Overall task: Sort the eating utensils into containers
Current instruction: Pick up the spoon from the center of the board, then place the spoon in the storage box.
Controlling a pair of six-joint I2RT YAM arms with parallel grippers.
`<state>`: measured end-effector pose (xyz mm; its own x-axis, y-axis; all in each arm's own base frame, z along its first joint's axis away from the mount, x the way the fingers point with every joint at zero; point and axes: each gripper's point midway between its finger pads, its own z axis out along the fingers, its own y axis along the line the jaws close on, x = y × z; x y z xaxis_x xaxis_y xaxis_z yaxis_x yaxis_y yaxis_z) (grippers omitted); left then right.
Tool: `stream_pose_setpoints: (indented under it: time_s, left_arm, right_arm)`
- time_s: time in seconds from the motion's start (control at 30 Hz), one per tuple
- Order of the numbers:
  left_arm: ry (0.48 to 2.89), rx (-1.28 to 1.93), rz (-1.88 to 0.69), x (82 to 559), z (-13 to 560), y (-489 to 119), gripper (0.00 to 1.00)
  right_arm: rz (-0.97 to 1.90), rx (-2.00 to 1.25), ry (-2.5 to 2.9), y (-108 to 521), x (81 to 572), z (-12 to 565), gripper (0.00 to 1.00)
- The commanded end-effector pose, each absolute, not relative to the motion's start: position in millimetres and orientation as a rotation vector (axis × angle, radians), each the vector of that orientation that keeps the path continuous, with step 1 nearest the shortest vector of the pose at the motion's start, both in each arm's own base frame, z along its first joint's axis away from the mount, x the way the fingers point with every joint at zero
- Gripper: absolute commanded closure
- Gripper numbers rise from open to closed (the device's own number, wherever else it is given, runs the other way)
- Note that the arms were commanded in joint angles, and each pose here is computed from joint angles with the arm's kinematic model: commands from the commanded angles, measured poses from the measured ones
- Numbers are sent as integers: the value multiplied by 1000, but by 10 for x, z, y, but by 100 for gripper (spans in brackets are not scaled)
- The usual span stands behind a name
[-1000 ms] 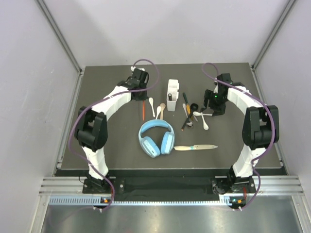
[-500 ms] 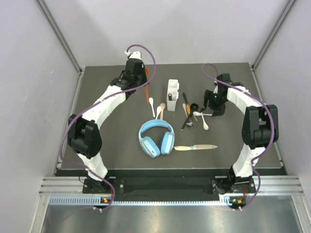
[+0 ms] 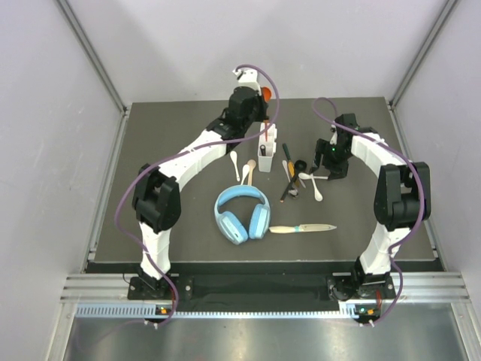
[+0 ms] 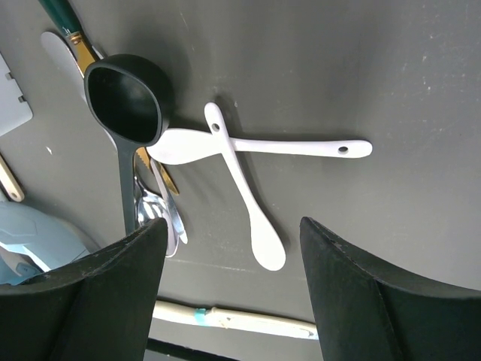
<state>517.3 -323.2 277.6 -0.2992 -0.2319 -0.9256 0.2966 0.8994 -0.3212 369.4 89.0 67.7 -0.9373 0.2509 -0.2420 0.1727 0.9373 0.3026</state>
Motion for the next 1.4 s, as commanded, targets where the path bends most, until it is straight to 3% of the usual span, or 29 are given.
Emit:
stream_pose_setpoints:
  time_s: [0.0,0.73,1.37]
  left_arm:
    - [1691,69,-534,5231,3042,-3417,100]
    - [1827,157,-429,5040,2187,-3502,100]
    - [1914,136,-450,4851,1812,-3521,100]
  right_arm:
    - [412,312,2766,845,3739,858,29]
    - [473,318,2753,905,3713,879,29]
    - [471,324,2766,897,3678,832,29]
